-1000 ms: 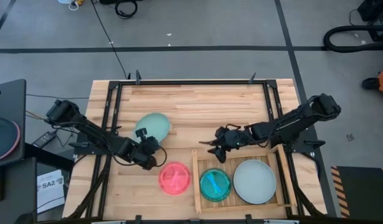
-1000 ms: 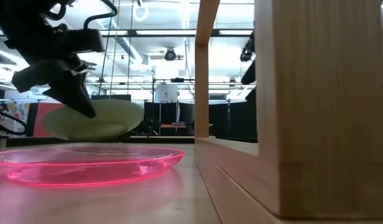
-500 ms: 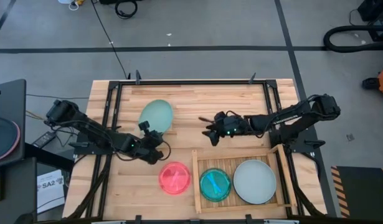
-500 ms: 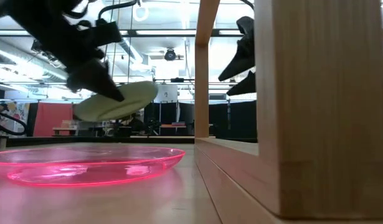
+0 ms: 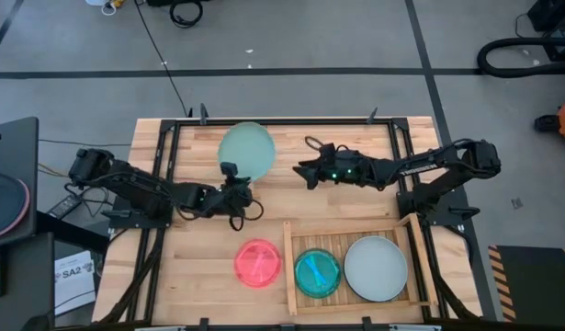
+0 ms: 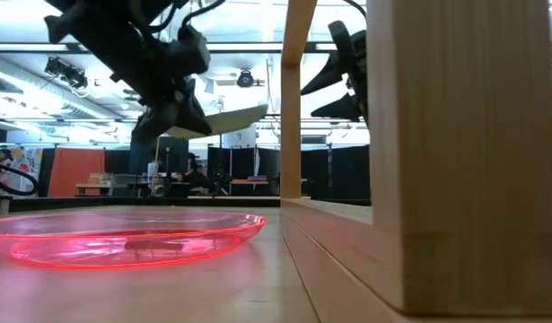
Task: Place and stack plates onto a shelf
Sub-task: Stack the green plate on the gray plate on the shelf
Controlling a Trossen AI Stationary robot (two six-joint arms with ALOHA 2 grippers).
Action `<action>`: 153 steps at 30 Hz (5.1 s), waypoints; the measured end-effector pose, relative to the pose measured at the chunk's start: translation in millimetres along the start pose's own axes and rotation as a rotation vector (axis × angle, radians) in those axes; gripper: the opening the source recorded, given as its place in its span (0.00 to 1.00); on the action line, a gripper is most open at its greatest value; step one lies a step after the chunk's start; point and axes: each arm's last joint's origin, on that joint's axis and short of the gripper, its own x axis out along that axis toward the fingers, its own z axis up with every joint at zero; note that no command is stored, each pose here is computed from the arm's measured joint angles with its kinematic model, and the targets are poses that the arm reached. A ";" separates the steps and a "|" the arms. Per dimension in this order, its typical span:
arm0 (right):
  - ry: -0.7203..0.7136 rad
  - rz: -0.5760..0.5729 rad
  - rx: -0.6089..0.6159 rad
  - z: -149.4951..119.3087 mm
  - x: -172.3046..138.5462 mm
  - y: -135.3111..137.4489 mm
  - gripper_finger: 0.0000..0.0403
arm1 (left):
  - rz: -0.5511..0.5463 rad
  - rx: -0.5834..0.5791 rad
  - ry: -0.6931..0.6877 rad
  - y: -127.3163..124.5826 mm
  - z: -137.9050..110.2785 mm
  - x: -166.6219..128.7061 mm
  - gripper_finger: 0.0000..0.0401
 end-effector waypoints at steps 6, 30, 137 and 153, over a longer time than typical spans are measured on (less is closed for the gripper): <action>-0.076 -0.005 0.080 15.2 2.7 -8.9 0.54 | 0.017 0.302 0.042 8.2 -4.1 9.6 0.05; -0.133 -0.054 0.145 22.8 3.7 -16.7 0.54 | 0.015 0.831 -0.054 24.9 2.4 24.6 0.05; 0.154 -0.071 -0.011 77.8 -140.5 -51.2 0.05 | 0.013 -0.463 -0.155 31.8 13.3 23.1 0.36; 0.873 0.099 0.175 16.4 -160.4 -31.9 0.06 | 0.013 -0.462 -0.154 31.7 13.3 23.2 0.36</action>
